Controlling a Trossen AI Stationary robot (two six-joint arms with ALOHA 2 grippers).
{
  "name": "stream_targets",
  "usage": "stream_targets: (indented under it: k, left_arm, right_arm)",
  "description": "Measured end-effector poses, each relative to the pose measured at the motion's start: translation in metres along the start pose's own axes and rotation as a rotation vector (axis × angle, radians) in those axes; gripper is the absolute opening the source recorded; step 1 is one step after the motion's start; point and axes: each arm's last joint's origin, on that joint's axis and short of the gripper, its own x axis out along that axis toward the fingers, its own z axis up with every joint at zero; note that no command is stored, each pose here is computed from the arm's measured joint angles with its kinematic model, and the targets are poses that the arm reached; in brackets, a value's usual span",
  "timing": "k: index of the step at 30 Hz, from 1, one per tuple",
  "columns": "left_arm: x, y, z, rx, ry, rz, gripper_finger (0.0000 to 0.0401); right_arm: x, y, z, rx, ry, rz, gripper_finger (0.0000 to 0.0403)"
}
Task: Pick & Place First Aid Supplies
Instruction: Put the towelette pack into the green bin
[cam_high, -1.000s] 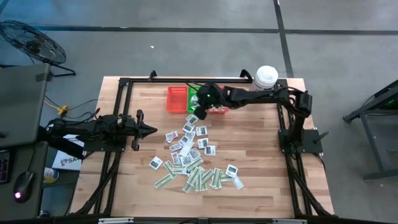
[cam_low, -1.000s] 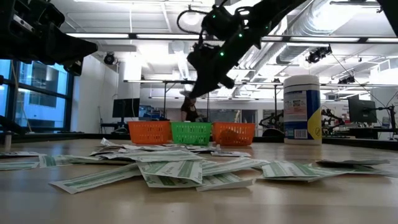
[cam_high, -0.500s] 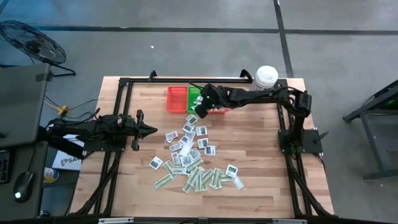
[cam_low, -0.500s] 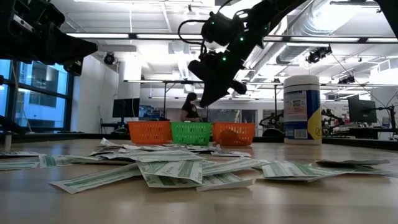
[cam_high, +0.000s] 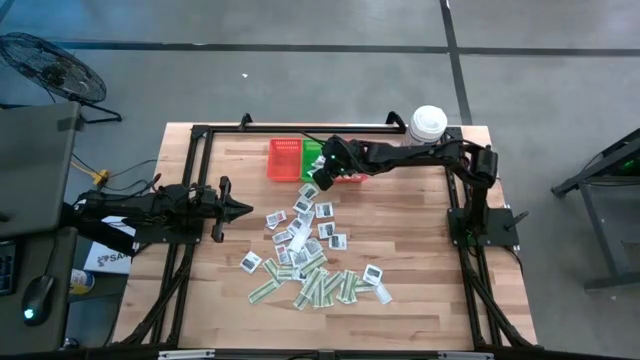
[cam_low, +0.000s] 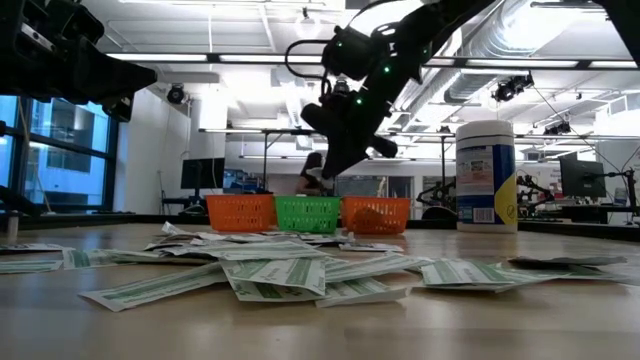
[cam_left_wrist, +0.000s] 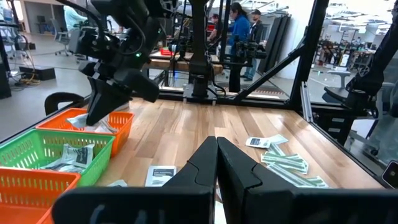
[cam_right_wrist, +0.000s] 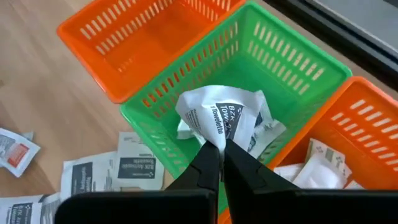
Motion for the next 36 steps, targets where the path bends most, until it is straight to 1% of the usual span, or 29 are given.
stream_targets:
  k: [5,9,11,13,18,21,24,29,31,36]
  left_arm:
    - [0.0,0.0,0.0,0.0,0.0,0.001,0.0001]
    - [0.0,0.0,0.0,0.0,-0.001,0.001,0.0001]
    - [0.0,0.0,0.0,0.0,0.0,0.001,0.0001]
    - [0.0,0.0,0.0,0.0,-0.001,0.002,0.0001]
    - [0.0,0.0,0.0,0.0,0.001,-0.004,0.0001]
    - [0.0,0.0,0.0,0.0,0.003,-0.006,0.0001]
    - [0.0,0.0,0.0,0.008,0.006,-0.017,0.0001]
    - [0.0,-0.001,-0.001,0.01,0.009,-0.027,0.0001]
    - [0.0,-0.001,-0.001,0.01,0.008,-0.028,0.0001]
    - [0.0,-0.001,-0.001,0.01,0.008,-0.027,0.0001]
  right_arm:
    - [0.004,-0.001,-0.001,0.06,-0.003,-0.01,0.0]
    - [0.006,0.003,0.012,0.122,-0.016,-0.009,0.0]
    - [0.009,0.002,0.018,0.193,0.007,-0.013,0.0]
    - [0.016,-0.002,0.019,0.268,0.049,-0.046,0.0]
    - [0.028,0.0,0.035,0.328,0.091,-0.024,0.0]
    - [0.035,0.002,0.038,0.331,0.139,-0.052,0.0004]
    - [0.043,0.003,0.037,0.311,0.191,-0.081,0.0019]
    - [0.055,0.006,0.034,0.304,0.259,-0.064,0.0046]
    - [0.06,0.006,0.03,0.303,0.278,-0.065,0.0058]
    - [0.058,0.005,0.03,0.284,0.291,-0.066,0.01]
